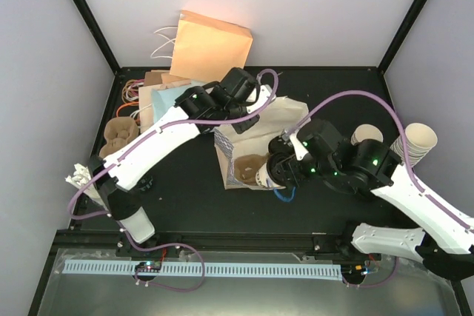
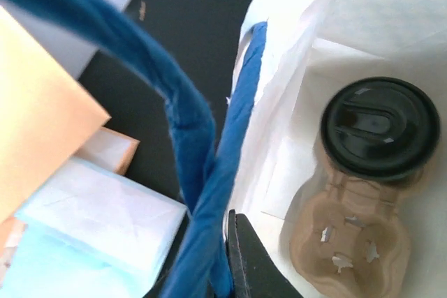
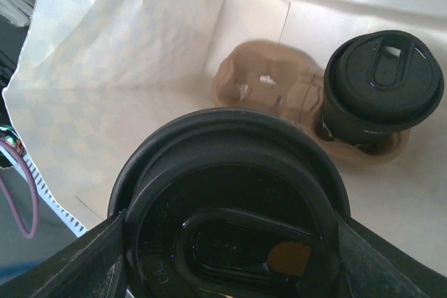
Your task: Pack the takeout coffee
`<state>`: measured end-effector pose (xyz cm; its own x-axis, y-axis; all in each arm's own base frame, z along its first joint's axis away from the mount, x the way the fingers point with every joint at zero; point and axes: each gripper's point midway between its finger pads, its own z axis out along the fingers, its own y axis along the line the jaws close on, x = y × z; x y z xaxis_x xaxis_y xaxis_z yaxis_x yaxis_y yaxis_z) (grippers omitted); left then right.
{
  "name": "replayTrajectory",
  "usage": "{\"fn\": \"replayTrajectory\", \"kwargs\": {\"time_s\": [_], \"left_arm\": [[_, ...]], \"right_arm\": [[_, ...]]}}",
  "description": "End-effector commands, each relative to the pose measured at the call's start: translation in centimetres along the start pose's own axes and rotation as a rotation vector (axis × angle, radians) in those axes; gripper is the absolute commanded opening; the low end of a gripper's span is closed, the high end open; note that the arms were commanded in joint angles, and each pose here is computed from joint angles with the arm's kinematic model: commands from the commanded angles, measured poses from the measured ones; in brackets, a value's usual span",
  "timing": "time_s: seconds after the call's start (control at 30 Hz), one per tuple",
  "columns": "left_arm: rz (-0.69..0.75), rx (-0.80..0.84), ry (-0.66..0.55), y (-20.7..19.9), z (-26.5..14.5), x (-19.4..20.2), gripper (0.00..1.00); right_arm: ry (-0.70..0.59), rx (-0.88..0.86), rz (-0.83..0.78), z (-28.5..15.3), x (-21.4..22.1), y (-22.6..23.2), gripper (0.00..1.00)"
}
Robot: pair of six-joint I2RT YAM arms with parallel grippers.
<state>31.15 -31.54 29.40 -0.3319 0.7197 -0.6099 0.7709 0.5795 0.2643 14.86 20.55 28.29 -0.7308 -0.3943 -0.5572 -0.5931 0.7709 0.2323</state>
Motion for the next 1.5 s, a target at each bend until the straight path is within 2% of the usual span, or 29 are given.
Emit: {"fn": "replayTrajectory", "kwargs": {"time_s": [0.0, 0.3, 0.63, 0.83, 1.1, 1.17, 1.3, 1.47], "left_arm": [[0.03, -0.164, -0.129, 3.2, -2.5, -2.2, 0.02], [0.106, -0.147, -0.291, 0.9, -5.0, -1.4, 0.02], [0.14, -0.11, -0.443, -2.3, -8.5, 0.1, 0.02], [0.149, -0.126, -0.448, -2.0, -9.6, -1.1, 0.01], [0.227, -0.093, -0.428, -3.6, -9.7, -1.9, 0.02], [0.254, -0.083, -0.393, -4.4, -8.4, -1.8, 0.02], [0.26, -0.09, -0.361, -4.9, -7.8, -1.8, 0.01], [0.237, -0.093, -0.366, -4.9, -8.0, -1.9, 0.01]], "right_arm": [[-0.095, 0.037, 0.015, 0.8, -0.8, 0.7, 0.67], [-0.18, 0.158, -0.041, 4.1, 0.8, -0.2, 0.67], [-0.27, 0.17, -0.2, 5.3, 2.3, 2.7, 0.68], [-0.316, 0.158, -0.257, 5.7, 0.9, 4.8, 0.68], [-0.406, 0.247, -0.274, 5.4, -1.1, 4.2, 0.68], [-0.426, 0.283, -0.279, 5.5, -1.6, 3.9, 0.68], [-0.458, 0.342, -0.273, 6.0, -2.7, 2.9, 0.67], [-0.467, 0.317, -0.276, 7.3, -3.2, 2.9, 0.67]]}}
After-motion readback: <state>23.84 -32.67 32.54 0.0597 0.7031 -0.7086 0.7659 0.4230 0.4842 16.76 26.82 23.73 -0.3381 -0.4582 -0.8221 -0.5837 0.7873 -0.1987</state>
